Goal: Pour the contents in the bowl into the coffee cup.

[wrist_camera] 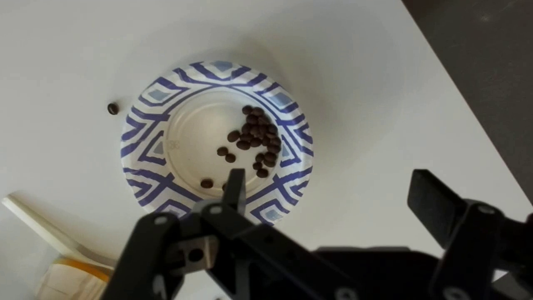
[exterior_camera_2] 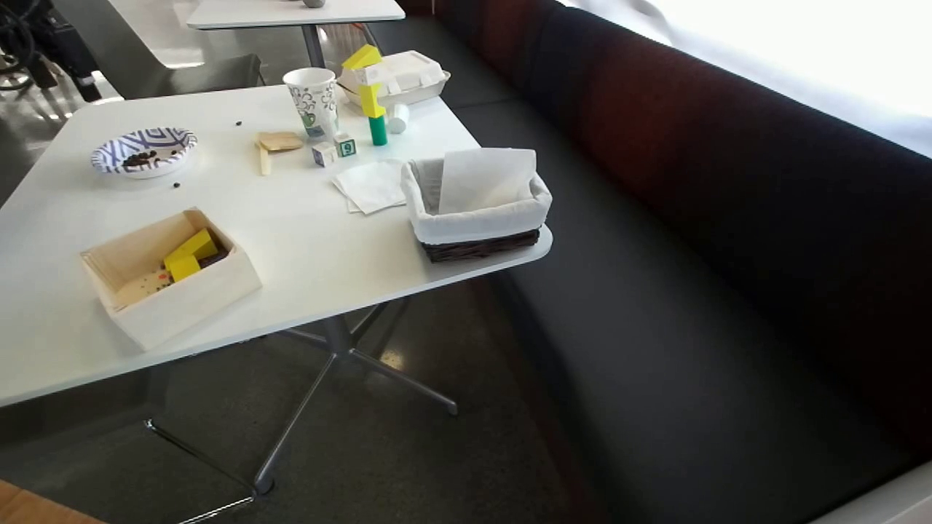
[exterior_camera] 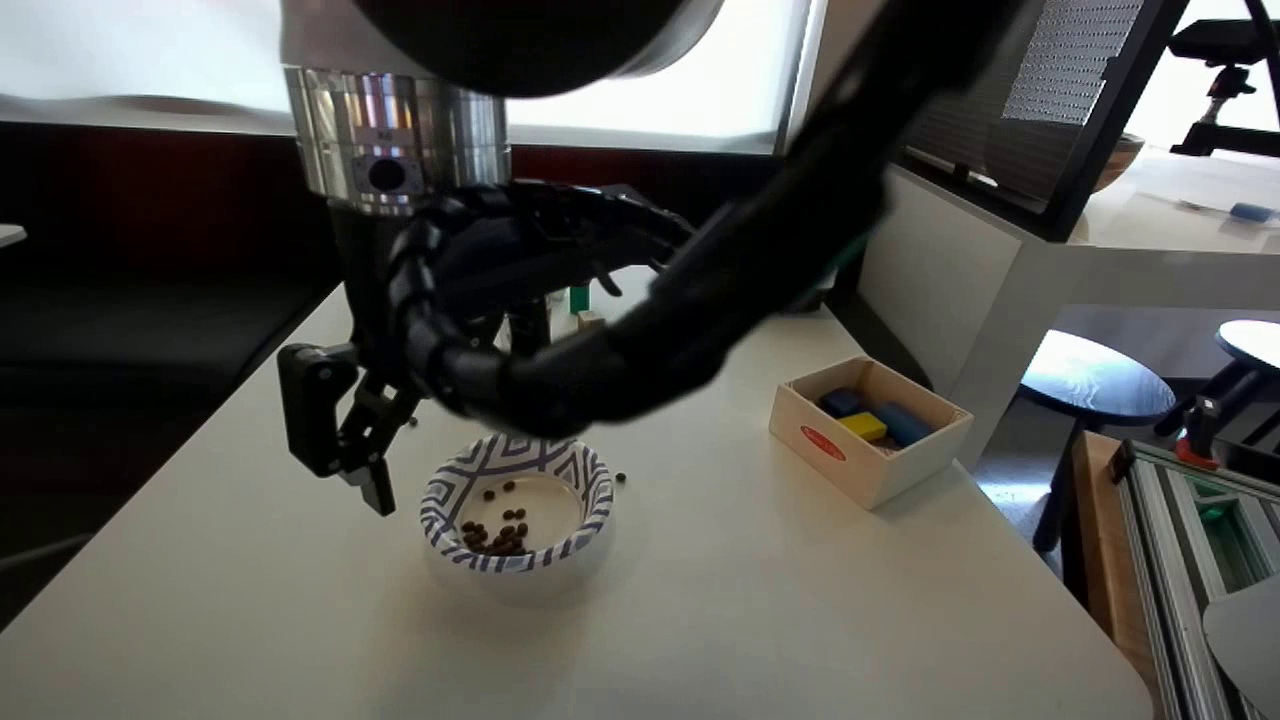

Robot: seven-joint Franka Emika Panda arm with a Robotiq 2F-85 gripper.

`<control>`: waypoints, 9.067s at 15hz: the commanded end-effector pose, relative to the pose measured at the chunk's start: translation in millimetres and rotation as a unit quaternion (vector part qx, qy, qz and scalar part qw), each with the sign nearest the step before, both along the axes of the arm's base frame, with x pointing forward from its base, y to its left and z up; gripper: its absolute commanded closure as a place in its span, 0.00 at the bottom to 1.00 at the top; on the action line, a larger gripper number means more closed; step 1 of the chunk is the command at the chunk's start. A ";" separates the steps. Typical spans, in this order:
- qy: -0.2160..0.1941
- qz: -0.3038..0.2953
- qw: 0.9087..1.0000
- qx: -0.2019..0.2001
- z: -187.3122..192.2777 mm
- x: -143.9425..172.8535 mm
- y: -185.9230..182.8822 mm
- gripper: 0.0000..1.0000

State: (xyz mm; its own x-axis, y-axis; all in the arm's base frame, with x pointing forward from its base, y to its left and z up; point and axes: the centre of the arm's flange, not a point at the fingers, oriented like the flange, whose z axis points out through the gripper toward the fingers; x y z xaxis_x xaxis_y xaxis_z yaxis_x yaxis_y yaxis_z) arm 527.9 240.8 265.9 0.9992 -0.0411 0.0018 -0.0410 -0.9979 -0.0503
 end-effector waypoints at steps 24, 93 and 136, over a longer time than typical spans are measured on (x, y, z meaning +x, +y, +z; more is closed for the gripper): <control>0.029 -0.071 0.995 -0.058 -98.9 57.2 21.0 0.24; 0.014 -0.078 0.994 0.071 127.9 155.8 -105.5 0.98; -0.022 -0.195 0.973 0.118 127.8 234.7 -219.0 0.98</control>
